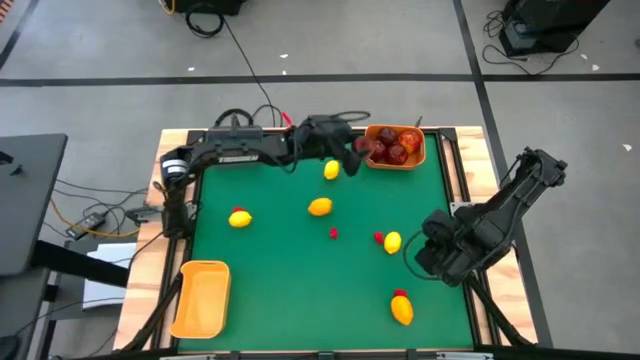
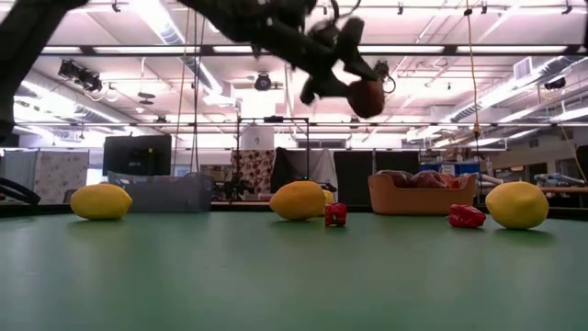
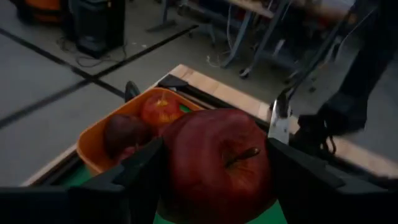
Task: Sort produce into baskets
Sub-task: Put the apple into the orange bin
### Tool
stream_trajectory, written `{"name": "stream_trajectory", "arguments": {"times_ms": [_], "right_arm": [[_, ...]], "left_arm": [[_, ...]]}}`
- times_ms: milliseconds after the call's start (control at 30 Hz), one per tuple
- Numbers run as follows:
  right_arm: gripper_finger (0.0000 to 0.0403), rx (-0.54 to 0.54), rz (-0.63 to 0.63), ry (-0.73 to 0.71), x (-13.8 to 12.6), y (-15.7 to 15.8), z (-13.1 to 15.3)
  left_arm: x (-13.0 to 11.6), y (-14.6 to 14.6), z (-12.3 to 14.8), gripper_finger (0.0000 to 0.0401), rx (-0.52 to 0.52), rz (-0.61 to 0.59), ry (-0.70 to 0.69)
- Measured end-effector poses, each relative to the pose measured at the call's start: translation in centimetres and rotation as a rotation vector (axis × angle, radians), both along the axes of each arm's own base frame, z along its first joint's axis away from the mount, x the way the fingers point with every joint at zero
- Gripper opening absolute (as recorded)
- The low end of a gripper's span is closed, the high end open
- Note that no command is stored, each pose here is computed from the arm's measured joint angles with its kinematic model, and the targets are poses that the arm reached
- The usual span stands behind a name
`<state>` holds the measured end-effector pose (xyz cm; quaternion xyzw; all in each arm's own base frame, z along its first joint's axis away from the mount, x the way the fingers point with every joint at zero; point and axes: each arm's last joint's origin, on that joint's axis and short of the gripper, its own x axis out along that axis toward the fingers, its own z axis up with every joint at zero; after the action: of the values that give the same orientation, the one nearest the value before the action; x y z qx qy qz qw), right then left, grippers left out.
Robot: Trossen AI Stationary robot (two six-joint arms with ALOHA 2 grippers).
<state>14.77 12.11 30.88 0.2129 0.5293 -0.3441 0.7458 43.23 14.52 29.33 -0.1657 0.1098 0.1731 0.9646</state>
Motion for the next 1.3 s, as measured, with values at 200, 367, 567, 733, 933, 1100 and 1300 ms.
{"name": "stream_trajectory", "arguments": {"times_ms": [200, 367, 567, 733, 933, 1100, 1300], "right_arm": [[0.0153, 0.005, -0.113, -0.043, 0.4, -1.5, 0.4], [0.0153, 0.08, -0.263, -0.038, 0.8, -2.1, 0.4], [0.0153, 0.116, -0.376, -0.039, 1.2, -2.8, 0.4], [0.0153, 0.166, -0.44, -0.022, 1.6, -3.2, 0.3], [0.0153, 0.187, -0.496, -0.053, 1.8, -3.1, 0.3], [0.0153, 0.192, -0.503, -0.058, 1.8, -3.1, 0.3], [0.0153, 0.192, -0.504, -0.058, 1.8, -3.1, 0.3]], "left_arm": [[1.1, 4.8, -3.7, 0.0262, -0.059, 0.009, -0.137], [2.2, 8.3, -6.0, 0.0262, -0.04, -0.053, -0.172], [5.3, 10.7, -5.7, 0.0264, 0.019, -0.188, -0.211], [7.6, 11.8, -6.0, 0.0264, 0.072, -0.214, -0.143], [9.2, 12.4, -7.0, 0.0269, 0.036, -0.235, -0.066], [9.6, 11.9, -8.4, 0.0288, 0.034, -0.254, -0.062], [10.0, 11.6, -7.8, 0.032, 0.159, -0.193, -0.076]]}}
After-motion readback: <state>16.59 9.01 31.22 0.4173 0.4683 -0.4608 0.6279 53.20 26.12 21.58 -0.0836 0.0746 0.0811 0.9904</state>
